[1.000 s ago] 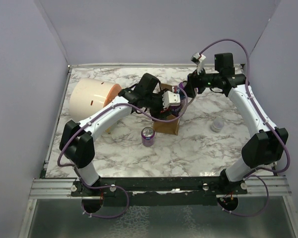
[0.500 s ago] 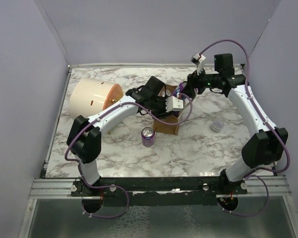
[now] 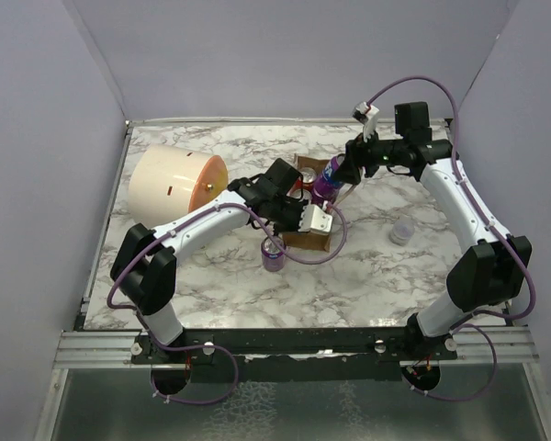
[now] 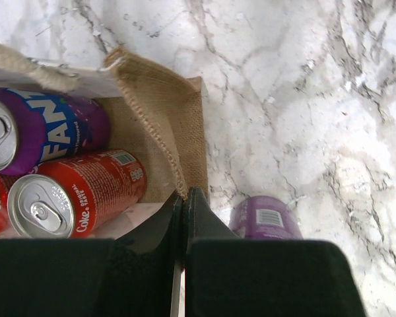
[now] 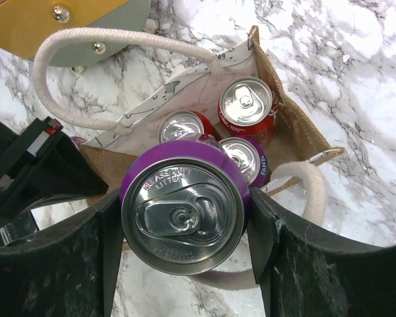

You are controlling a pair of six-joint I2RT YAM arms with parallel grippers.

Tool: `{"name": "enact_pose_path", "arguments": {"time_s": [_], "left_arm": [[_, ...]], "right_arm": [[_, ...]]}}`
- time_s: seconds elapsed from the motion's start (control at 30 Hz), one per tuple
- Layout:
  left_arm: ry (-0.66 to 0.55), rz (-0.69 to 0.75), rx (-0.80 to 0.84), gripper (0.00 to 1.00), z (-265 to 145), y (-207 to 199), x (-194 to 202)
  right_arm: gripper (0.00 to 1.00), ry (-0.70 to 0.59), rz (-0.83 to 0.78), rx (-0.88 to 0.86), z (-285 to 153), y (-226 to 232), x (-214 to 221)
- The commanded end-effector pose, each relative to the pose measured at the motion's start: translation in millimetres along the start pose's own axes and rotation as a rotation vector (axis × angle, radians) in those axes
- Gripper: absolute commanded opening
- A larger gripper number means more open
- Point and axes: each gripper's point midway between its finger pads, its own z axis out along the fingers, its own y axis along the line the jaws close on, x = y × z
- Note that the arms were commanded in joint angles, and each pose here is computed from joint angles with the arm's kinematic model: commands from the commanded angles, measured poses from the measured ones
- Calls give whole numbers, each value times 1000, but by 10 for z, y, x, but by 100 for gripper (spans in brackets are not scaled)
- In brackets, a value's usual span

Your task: Place the beverage into the canvas bag

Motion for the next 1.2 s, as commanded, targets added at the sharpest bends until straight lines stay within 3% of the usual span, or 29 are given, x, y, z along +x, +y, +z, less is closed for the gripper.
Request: {"name": "enact_pose_path", "arguments": {"time_s": [0.0, 0.53, 0.93, 1.17], "left_arm": [[-58, 128, 99, 0, -49, -357, -46], [-63, 149, 98, 1, -48, -395, -19], [-93, 181, 107, 3, -64, -422, -78], [-120, 196, 131, 0, -76, -459, -135]], "right_arm": [[1, -84, -84, -65, -70, 220, -250], [1, 83, -251, -70, 210, 548, 61], [1, 182, -268, -60, 318, 638, 399], [1, 208, -262, -87, 470, 741, 535]]}}
